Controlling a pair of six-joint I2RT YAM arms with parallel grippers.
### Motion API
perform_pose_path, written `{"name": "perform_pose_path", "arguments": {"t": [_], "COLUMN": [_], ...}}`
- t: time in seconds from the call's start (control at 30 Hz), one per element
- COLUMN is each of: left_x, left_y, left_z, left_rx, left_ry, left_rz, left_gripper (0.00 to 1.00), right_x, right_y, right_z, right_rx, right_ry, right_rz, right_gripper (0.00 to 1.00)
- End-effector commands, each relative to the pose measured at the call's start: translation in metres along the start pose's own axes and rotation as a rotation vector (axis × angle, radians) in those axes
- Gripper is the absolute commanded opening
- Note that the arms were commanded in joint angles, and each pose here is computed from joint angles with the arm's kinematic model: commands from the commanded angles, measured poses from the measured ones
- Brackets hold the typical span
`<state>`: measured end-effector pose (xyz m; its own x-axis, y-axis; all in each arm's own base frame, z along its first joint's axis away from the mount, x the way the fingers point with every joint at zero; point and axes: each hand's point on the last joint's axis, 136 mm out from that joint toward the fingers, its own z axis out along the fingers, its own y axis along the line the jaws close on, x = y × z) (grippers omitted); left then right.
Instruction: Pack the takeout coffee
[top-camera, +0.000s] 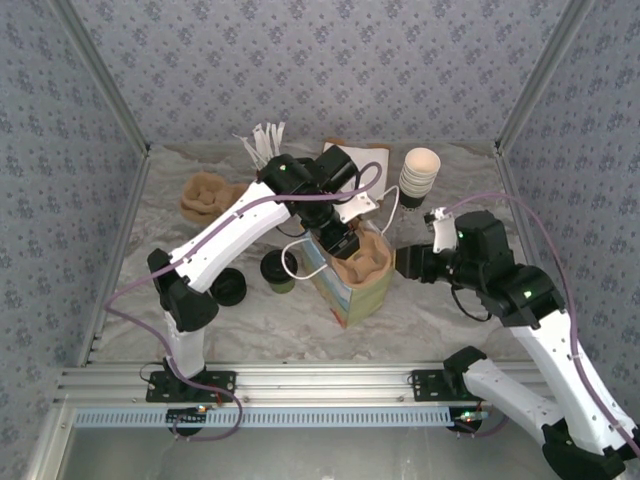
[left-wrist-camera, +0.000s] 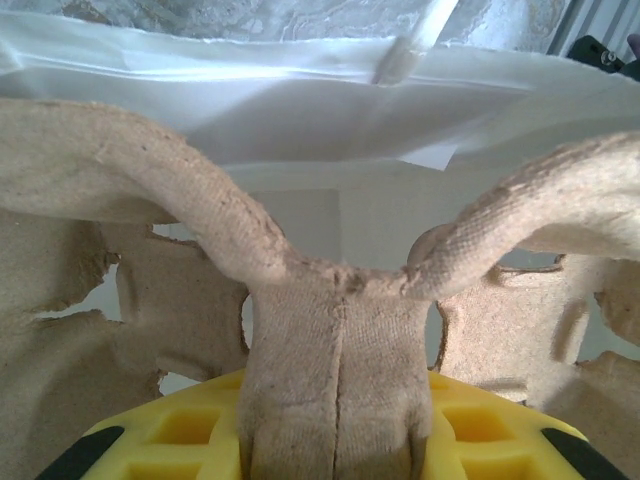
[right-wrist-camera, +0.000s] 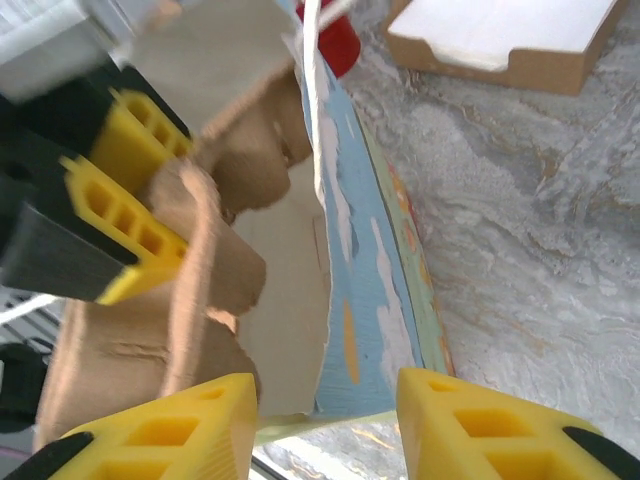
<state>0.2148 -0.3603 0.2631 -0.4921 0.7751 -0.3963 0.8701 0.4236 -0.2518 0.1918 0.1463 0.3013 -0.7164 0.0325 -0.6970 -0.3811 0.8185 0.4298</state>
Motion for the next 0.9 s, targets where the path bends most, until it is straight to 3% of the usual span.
{"name": "perform_pose_path", "arguments": {"t": [0.0, 0.47, 0.87], "left_x": [0.006, -0.014, -0.008], "left_y": [-0.001, 0.012, 0.025], "left_z": [-0.004, -0.021, -0.006], "left_rx": [-0.015, -0.061, -0.096], "left_ry": [0.01, -0.059, 0.004], "left_rz": [0.03, -0.007, -0.027], "left_gripper": [0.16, 0.16, 0.16], "right_x": [-0.015, -0.016, 0.001], "right_y": [0.01, -0.018, -0.023], "right_z": [-0.024, 0.025, 0.037], "right_rx": [-0.02, -0.017, -0.044], "right_ry": [-0.058, 0.003, 0.047], "right_rz": [0.035, 0.131, 0.126], "right_gripper": [0.44, 0.46, 0.45]}}
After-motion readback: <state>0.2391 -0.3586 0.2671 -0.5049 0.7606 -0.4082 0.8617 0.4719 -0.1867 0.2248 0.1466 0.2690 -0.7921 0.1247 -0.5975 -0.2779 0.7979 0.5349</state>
